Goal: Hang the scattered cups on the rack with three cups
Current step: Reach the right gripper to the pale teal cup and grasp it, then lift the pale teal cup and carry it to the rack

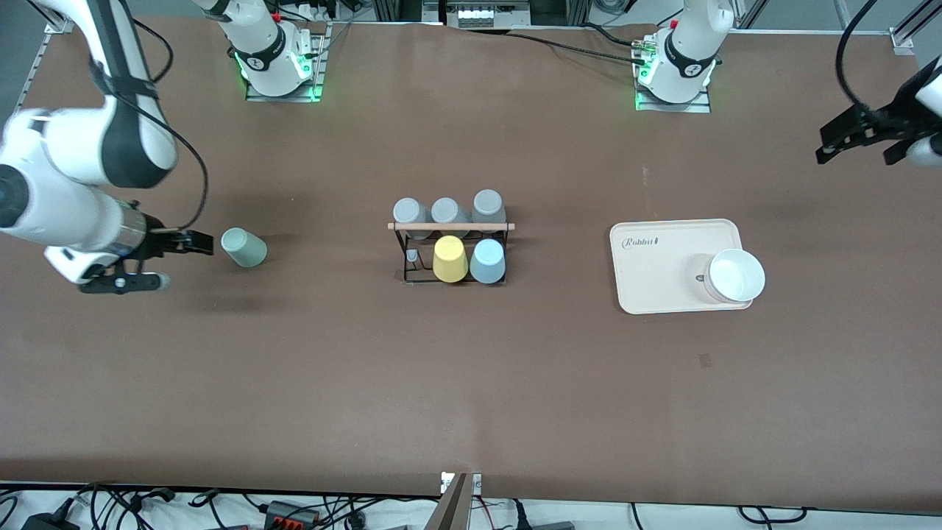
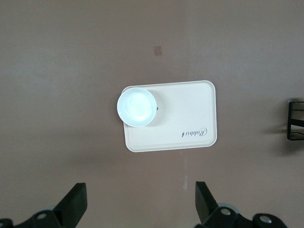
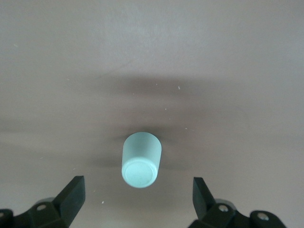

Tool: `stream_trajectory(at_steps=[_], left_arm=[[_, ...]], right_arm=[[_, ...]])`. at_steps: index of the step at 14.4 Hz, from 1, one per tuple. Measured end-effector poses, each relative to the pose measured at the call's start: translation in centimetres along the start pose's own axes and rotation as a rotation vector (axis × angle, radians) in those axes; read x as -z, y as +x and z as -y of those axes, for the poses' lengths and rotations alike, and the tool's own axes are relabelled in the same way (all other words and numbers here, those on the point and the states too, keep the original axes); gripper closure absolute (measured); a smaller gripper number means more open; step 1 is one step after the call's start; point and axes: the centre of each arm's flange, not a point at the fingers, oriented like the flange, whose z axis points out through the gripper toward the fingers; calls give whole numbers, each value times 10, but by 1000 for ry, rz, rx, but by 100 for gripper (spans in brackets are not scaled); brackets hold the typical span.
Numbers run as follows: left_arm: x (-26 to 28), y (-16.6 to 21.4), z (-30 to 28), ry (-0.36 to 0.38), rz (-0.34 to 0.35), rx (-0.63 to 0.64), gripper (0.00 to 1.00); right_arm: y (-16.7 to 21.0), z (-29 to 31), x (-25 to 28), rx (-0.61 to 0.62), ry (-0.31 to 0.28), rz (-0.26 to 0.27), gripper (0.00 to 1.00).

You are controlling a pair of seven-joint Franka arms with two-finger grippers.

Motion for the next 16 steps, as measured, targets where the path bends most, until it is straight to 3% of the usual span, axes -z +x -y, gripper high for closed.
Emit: stream_trajectory(at_steps=[8,16], left_arm=[[-4,9,0,-4,17,1,0],[-24,18,1,-6,78,3,0]], right_arm=[[-3,11,-104,14,-2,29,0],[-20,12,-142,-49,-1,76,0]])
